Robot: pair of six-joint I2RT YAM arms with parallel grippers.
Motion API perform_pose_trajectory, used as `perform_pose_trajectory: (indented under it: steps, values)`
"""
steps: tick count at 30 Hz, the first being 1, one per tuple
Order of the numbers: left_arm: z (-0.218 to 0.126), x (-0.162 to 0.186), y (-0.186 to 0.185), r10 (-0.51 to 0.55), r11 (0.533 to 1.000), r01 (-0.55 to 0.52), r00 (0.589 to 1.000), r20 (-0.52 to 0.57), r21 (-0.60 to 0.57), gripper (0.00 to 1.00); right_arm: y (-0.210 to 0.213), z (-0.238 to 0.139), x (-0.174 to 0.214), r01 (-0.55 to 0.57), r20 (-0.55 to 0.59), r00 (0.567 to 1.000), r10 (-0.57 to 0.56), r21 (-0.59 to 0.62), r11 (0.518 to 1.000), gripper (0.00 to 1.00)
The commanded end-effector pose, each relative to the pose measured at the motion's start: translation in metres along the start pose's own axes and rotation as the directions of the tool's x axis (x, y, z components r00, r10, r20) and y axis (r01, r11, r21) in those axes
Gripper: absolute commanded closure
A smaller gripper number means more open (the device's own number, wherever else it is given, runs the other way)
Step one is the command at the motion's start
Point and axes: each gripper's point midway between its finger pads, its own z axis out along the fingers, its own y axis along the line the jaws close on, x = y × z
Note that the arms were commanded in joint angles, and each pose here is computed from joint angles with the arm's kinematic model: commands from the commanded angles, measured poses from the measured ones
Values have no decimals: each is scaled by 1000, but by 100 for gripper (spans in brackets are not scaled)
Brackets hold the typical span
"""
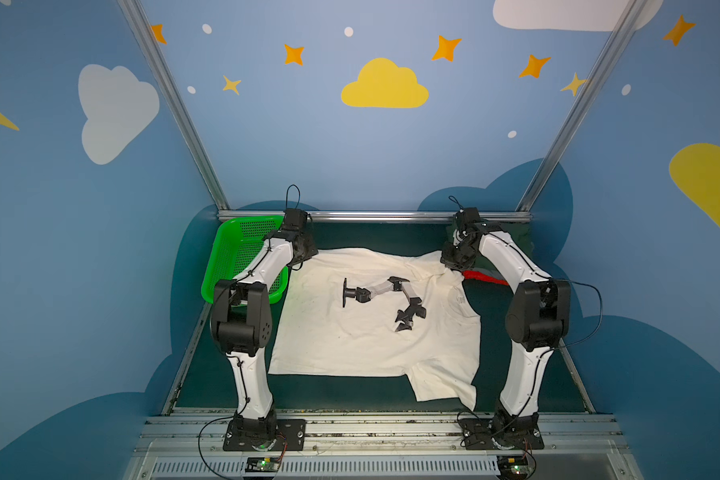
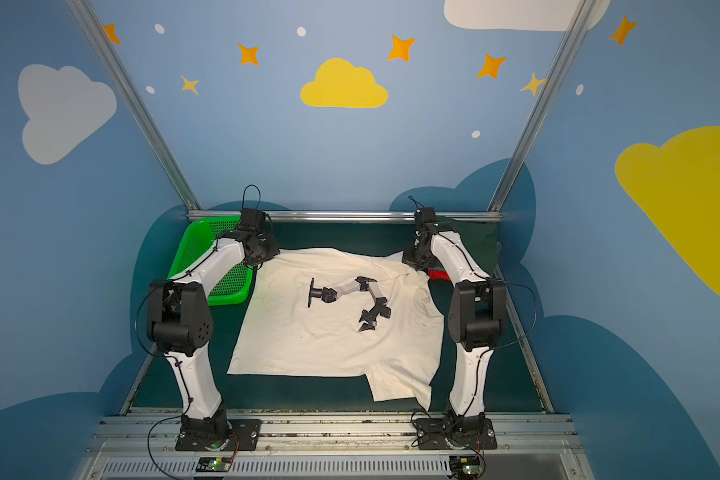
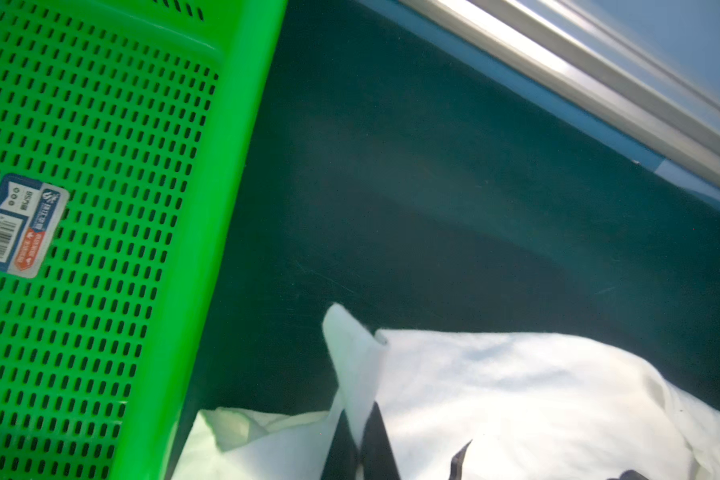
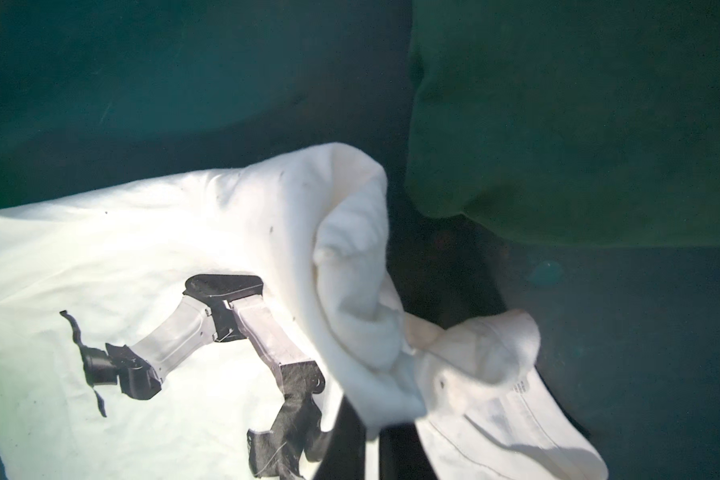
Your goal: Fold and stack the t-shirts
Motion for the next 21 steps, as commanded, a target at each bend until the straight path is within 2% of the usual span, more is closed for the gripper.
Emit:
perform_pose_trajectory:
  steps: [1,8,21]
  values:
    - [-13,-8,-1,-27,999,25,998,62,24,96,-4,-22,1,10,22,1000,-10,11,1000,100]
    - [-13,3,14,-20,999,22,998,62,-27,96,-4,-30,3,11,27,1000,-11,5,1000,100]
    - [-29,13,23,-51,998,53,994,95,-18,96,-8,-45,14,10,26,1000,-10,-2,1000,100]
